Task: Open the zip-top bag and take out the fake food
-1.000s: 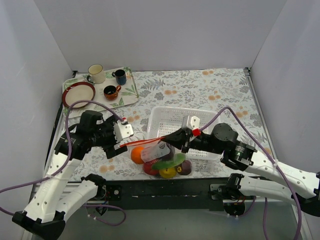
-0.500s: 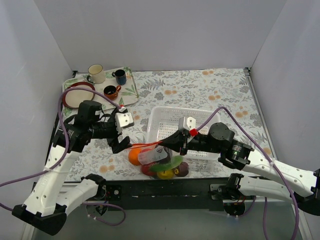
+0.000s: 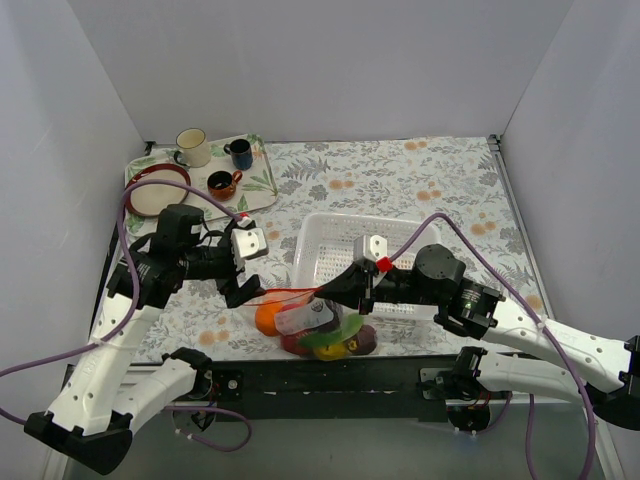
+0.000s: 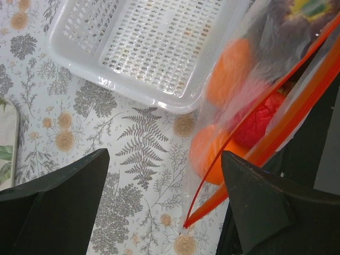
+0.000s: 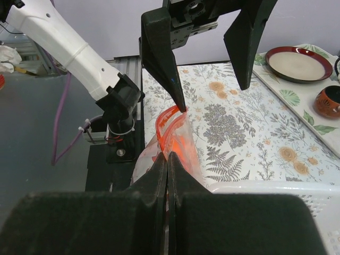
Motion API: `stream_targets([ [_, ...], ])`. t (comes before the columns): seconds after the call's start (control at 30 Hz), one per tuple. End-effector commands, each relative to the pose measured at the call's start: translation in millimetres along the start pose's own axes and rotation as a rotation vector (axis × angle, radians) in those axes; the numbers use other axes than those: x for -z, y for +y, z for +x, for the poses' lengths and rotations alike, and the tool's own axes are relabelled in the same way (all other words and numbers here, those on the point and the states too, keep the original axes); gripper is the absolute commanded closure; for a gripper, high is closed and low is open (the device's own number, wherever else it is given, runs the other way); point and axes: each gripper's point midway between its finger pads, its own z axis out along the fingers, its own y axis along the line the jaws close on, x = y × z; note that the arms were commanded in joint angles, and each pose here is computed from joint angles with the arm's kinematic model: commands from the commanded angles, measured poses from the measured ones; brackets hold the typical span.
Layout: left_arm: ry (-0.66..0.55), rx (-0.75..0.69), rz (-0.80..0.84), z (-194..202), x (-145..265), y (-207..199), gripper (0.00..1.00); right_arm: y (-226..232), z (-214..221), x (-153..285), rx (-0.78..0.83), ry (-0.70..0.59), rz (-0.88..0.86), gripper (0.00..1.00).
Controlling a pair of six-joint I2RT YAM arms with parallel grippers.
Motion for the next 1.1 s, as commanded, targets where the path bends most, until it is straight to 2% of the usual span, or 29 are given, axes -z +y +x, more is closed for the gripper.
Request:
stream_targets([
  [0.0, -0.051, -0.036, -0.002, -14.6, 3.4, 0.9, 0.14, 8.7, -27.2, -2.6, 0.020, -0.088, -0.040, 0.99],
  [0.43, -0.069, 0.090, 0.220, 0.6, -2.5, -48.4, 0.16, 10.6, -33.6, -2.4, 0.022, -0.093, -0.043, 0.99],
  [0.57, -0.062, 0.096, 0.222, 2.2, -1.2, -50.2, 0.19, 11.6, -33.8, -2.6, 0.022, -0.092, -0.047, 0.99],
  [0.6, -0.064, 0.092, 0.217, 0.8, -0.3, -49.3, 0.22, 11.8, -33.8, -2.7, 0.021, -0.092, -0.047, 0.99],
  [0.67, -0.072, 0.090, 0.222, -2.7, 1.0, -49.8, 0.53, 12.0, -34.9, -3.6, 0.022, -0.093, -0.050, 0.99],
  [0.7, -0.076, 0.085, 0.225, -5.5, 2.3, -49.7, 0.70, 12.1, -35.2, -3.9, 0.022, -0.093, -0.052, 0.99],
  [0.73, -0.073, 0.091, 0.227, -5.9, 1.8, -49.0, 0.96, 12.6, -36.2, -4.2, 0.023, -0.095, -0.054, 0.99],
  [0.77, -0.075, 0.085, 0.217, -7.8, 1.8, -46.4, 1.00, 12.7, -36.2, -5.1, 0.022, -0.093, -0.057, 0.99],
  [1.07, -0.087, 0.104, 0.191, -21.4, 7.6, -40.2, 1.00, 11.1, -40.5, -6.3, 0.032, -0.095, -0.050, 0.99],
])
